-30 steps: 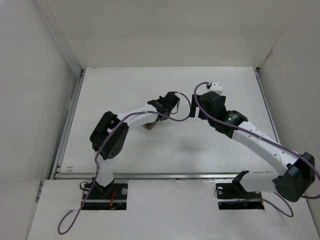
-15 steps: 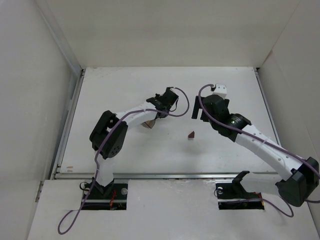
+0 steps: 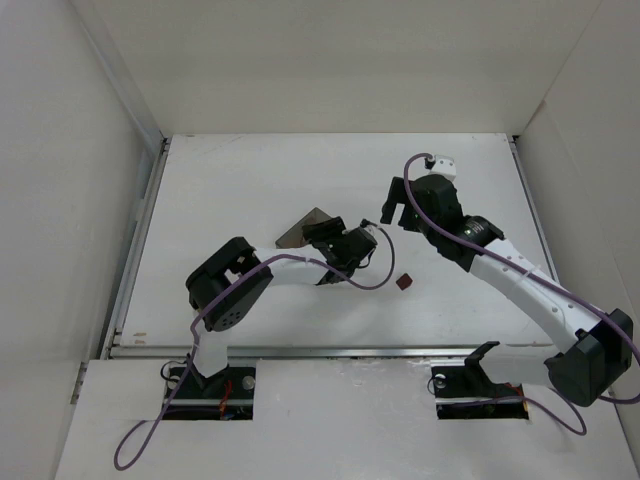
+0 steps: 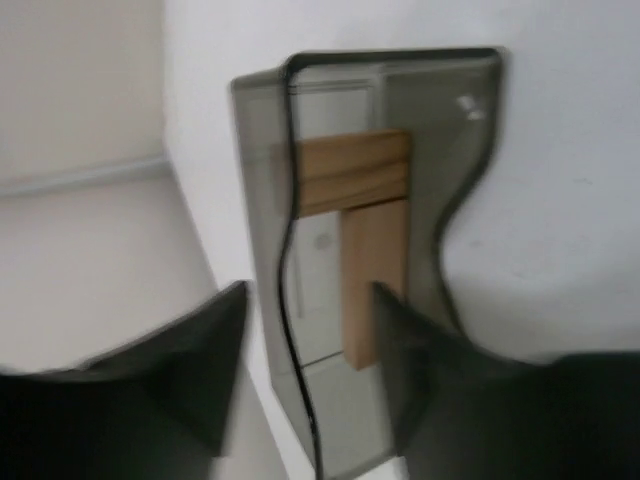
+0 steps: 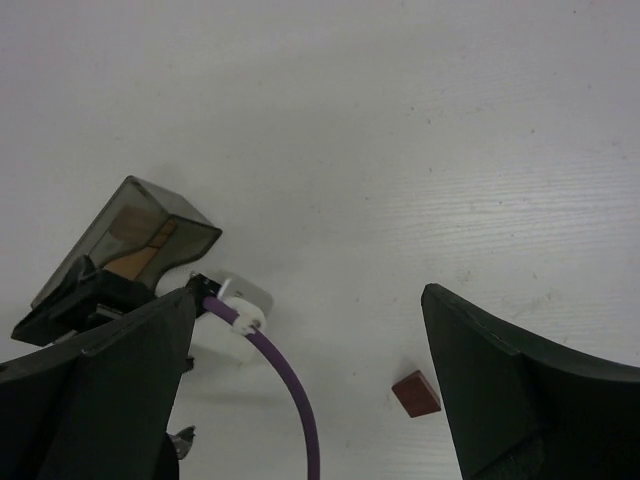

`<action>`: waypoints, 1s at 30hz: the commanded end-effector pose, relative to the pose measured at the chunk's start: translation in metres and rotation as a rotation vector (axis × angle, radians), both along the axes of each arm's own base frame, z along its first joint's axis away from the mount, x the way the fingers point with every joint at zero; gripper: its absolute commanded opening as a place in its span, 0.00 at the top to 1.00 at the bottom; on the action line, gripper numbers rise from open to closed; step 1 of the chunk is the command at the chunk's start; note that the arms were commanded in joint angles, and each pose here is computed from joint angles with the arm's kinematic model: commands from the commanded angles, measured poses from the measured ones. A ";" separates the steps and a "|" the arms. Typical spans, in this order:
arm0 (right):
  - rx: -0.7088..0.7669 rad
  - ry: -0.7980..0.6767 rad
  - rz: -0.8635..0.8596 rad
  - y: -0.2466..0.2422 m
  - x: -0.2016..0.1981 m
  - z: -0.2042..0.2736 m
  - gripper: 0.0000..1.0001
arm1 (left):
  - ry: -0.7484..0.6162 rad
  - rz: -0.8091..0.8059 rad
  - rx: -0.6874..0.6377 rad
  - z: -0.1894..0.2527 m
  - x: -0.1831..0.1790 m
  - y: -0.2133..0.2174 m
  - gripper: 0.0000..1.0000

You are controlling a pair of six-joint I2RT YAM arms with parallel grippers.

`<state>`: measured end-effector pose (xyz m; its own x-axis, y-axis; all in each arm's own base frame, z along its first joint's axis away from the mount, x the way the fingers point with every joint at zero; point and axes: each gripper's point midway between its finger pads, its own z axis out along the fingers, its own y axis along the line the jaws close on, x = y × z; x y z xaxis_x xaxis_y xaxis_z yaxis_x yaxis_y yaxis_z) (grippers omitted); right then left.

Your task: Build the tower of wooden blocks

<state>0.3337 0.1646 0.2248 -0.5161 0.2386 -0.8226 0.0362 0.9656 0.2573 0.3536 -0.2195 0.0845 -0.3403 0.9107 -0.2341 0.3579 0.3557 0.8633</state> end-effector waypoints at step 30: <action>0.019 -0.055 0.163 0.013 -0.014 0.025 0.00 | 0.584 0.072 -0.759 0.049 0.036 0.019 0.01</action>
<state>0.3347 0.2001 0.2596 -0.4682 0.2642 -0.8432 -0.1482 0.9172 0.3697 0.3456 -0.2505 0.1135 -0.4724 0.7471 -0.4677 0.8175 0.5697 0.0844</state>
